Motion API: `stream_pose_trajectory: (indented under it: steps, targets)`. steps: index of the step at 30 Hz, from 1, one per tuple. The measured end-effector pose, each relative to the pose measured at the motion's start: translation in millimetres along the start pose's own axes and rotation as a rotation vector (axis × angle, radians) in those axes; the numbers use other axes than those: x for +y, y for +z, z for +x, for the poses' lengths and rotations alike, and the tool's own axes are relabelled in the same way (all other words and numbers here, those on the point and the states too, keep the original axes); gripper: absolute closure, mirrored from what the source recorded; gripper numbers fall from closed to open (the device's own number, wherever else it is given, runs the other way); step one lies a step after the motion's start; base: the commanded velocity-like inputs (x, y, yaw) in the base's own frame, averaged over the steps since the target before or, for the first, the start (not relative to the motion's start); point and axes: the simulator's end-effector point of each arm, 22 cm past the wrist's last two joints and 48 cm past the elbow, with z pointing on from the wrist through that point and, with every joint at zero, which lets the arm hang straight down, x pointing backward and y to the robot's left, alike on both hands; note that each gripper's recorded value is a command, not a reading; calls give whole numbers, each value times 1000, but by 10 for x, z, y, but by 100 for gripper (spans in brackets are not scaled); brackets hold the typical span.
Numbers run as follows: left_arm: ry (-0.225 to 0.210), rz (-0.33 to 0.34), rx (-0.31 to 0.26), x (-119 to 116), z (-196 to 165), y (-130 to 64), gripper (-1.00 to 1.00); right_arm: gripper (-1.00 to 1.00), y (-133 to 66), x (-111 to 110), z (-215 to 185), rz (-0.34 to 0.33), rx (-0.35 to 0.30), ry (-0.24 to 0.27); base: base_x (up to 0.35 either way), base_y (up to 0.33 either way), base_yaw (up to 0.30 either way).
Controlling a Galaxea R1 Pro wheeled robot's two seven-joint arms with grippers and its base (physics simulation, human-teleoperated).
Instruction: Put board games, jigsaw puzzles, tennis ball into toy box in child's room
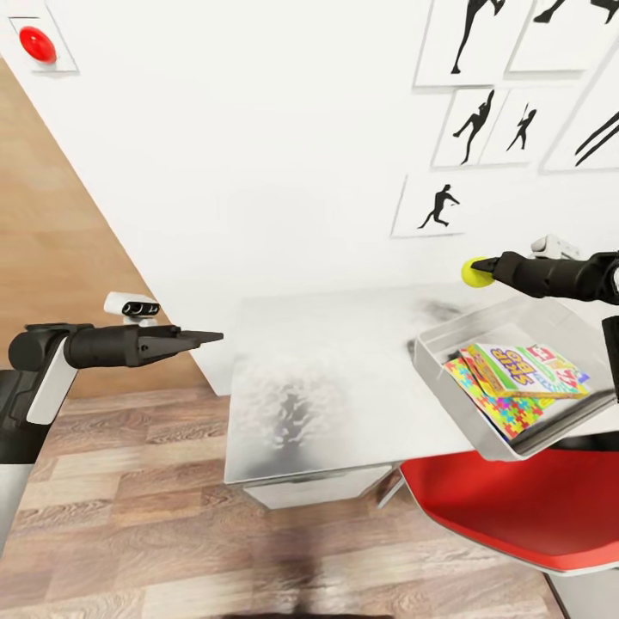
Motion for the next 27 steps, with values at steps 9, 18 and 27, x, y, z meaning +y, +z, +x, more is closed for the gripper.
stream_pose_trajectory:
  steps: [9,18,27]
  targets:
    - [14,1,1,-78,-35,3,-100,100,-106,135,54,-38,-3,-7,0,0,13]
    - [24,2,-1,-128,-62,3,-100,100,-157,171,23,-50,-7,-2,0,0,29]
    - [27,3,-3,-140,-73,1,-100,100,-187,133,-8,-43,-12,-6,0,-16,-251]
